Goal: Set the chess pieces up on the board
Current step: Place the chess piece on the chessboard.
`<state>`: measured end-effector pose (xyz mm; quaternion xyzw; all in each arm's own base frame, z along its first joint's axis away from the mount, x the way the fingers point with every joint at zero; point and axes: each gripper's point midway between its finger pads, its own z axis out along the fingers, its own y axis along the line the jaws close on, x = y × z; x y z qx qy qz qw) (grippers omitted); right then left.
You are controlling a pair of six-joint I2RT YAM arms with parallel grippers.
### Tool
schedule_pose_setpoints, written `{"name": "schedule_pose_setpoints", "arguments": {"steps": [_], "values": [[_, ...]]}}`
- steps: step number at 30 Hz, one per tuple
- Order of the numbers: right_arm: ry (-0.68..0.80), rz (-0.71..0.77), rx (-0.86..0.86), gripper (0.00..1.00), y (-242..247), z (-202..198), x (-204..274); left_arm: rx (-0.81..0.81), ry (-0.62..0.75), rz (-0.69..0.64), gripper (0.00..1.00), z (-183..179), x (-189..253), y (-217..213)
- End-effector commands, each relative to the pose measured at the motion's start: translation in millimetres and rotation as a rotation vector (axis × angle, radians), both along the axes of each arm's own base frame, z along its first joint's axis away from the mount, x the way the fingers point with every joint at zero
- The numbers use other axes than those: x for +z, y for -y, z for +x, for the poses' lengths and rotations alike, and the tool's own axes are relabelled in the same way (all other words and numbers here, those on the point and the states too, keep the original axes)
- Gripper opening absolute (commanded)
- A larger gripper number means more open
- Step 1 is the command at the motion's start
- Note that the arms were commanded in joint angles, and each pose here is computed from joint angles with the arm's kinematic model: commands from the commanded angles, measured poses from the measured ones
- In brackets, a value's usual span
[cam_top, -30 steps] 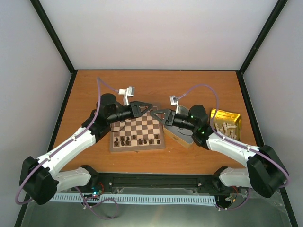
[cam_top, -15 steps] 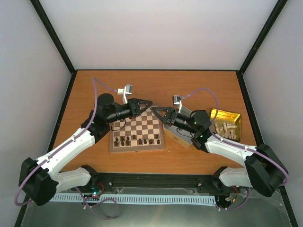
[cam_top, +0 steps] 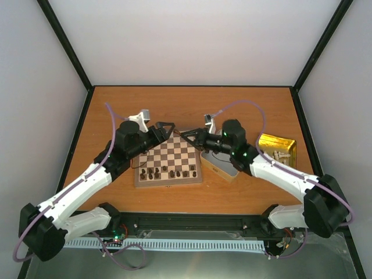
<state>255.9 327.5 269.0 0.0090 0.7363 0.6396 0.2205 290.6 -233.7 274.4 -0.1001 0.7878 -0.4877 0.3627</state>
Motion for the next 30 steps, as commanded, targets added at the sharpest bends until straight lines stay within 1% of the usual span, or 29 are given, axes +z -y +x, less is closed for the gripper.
{"name": "schedule_pose_setpoints", "arguments": {"steps": [1,4,9,11,14,16,18,24,30], "values": [[-0.161,-0.571,0.111,0.05,23,-20,-95,0.332,0.057,0.373,0.72,11,-26,-83],[-0.187,-0.782,0.236,0.04,26,-37,-116,0.444,0.124,0.482,0.78,6,-10,-115],[-0.158,-0.98,0.365,0.03,9,-58,-122,0.536,0.214,0.591,0.81,-7,28,-148],[-0.141,-1.058,0.355,0.03,1,-53,-121,0.569,0.248,0.634,0.82,-11,41,-159],[-0.139,-1.109,0.363,0.03,-16,-53,-122,0.617,0.301,0.717,0.86,-15,58,-173],[-0.117,-1.122,0.388,0.04,-32,-56,-123,0.649,0.313,0.766,0.87,-16,66,-182],[-0.126,-1.149,0.424,0.04,-45,-60,-132,0.67,0.32,0.791,0.87,-17,71,-187],[-0.096,-1.24,0.471,0.04,-79,-71,-145,0.705,0.316,0.798,0.87,-20,63,-194],[-0.103,-1.343,0.407,0.03,-78,-64,-163,0.8,0.278,0.778,0.87,-28,60,-212]]}}
